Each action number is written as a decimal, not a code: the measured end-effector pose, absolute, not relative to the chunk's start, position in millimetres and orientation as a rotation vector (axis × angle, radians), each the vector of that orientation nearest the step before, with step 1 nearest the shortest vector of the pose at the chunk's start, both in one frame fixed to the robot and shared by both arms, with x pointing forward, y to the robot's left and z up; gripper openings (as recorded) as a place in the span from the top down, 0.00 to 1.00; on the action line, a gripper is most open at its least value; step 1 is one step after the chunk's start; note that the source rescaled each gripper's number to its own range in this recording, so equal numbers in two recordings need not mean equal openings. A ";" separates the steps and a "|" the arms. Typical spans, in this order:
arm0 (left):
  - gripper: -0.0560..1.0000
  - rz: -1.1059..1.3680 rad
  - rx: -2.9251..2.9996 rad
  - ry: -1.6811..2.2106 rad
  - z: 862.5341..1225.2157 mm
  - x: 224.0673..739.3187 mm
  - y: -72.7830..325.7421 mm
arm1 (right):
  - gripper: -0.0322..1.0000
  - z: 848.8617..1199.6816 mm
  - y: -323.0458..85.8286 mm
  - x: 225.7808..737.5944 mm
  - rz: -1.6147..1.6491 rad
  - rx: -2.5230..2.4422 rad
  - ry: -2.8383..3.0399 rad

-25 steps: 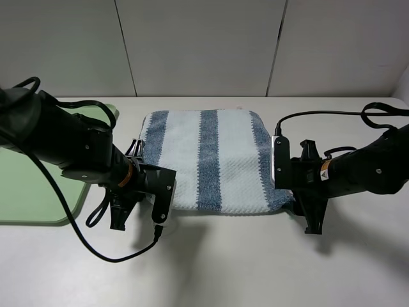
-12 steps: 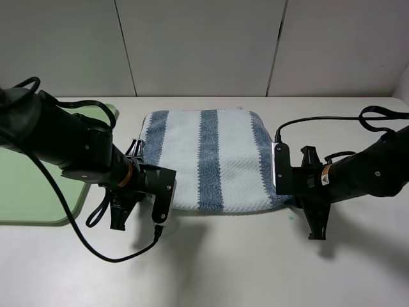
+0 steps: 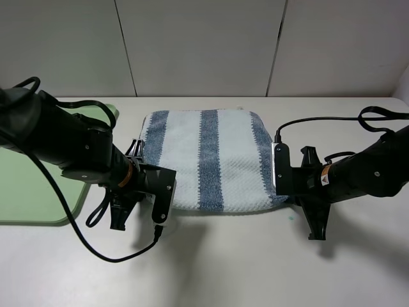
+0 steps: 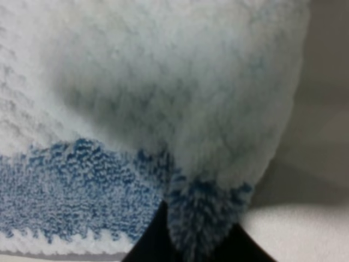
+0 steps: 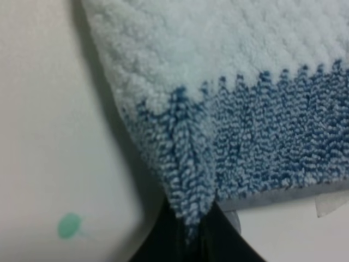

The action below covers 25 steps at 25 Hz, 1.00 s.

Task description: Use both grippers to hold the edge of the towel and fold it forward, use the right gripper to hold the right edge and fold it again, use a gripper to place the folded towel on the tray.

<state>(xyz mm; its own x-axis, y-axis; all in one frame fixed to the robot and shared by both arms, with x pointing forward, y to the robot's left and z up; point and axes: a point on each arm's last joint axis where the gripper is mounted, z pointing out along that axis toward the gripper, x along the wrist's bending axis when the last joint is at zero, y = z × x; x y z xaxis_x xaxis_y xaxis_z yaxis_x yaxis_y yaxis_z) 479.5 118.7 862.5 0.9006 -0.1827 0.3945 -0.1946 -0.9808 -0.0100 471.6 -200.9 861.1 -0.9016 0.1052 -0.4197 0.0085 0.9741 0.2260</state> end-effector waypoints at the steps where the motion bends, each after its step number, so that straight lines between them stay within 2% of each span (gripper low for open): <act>1: 0.95 0.625 3.034 -0.301 862.5 479.5 118.7 | 0.97 861.1 -201.0 471.6 0.303 0.081 2.681; 10: 0.95 0.628 3.104 -0.288 862.3 479.6 125.1 | 0.97 861.9 -203.1 468.6 0.275 0.094 2.715; 15: 0.95 0.633 3.119 -0.283 863.4 479.6 126.6 | 0.97 873.9 -204.7 466.7 0.269 0.097 2.704; 25: 0.95 0.734 3.066 -0.264 895.9 469.0 116.8 | 0.97 894.8 -210.0 458.6 0.237 0.128 2.720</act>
<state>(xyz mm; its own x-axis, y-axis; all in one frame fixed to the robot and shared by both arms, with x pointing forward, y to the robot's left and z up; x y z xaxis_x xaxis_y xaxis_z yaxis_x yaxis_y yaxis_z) 469.0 116.8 895.9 0.8784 -0.1670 0.4477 -0.1566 -0.9858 -0.0606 458.6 -210.0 894.8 -0.9137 0.1234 -0.3872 0.0547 0.9815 0.1836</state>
